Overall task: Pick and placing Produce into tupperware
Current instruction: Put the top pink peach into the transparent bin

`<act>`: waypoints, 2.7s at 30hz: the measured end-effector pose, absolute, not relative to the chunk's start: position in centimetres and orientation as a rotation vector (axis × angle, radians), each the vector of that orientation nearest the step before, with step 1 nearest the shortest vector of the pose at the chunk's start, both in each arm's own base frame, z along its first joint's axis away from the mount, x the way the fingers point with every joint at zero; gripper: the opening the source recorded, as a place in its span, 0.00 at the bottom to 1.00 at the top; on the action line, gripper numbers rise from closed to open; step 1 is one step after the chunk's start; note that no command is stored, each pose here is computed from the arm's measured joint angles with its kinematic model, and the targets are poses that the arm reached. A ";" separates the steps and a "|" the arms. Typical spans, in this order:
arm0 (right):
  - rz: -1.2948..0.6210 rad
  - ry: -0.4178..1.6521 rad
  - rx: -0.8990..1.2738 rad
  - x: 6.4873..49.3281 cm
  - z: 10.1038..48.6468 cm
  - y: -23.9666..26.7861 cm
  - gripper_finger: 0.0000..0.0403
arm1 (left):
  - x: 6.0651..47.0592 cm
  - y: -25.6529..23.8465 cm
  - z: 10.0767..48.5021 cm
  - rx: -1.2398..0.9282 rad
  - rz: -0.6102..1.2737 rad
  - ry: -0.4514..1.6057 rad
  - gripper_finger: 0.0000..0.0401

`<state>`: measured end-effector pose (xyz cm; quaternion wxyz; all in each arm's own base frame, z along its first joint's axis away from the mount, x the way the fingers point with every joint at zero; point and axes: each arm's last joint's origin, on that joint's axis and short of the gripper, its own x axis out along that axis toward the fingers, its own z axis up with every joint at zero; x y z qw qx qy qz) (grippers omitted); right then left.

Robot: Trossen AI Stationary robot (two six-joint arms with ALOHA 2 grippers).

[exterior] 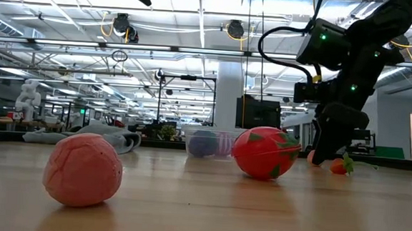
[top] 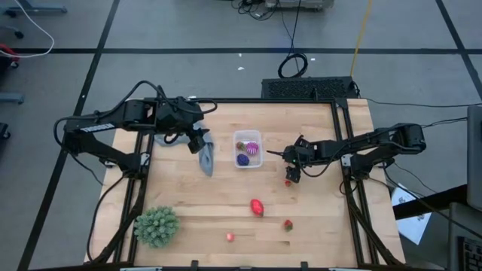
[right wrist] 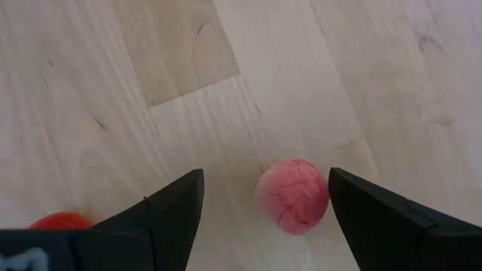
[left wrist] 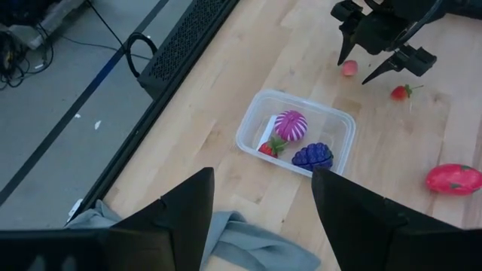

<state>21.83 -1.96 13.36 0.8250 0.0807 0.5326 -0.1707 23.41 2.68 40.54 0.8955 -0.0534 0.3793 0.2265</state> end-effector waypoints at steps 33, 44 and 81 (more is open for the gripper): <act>-0.358 1.131 0.147 21.9 13.4 -2.0 0.29 | 23.3 2.7 40.4 -0.117 0.474 0.800 0.57; -0.343 1.116 0.127 22.4 14.1 -2.0 0.30 | 23.3 2.7 40.4 -0.116 0.474 0.801 0.57; -0.125 1.029 -0.109 35.3 21.1 -4.1 0.30 | 23.2 2.7 40.4 -0.092 0.462 0.814 0.57</act>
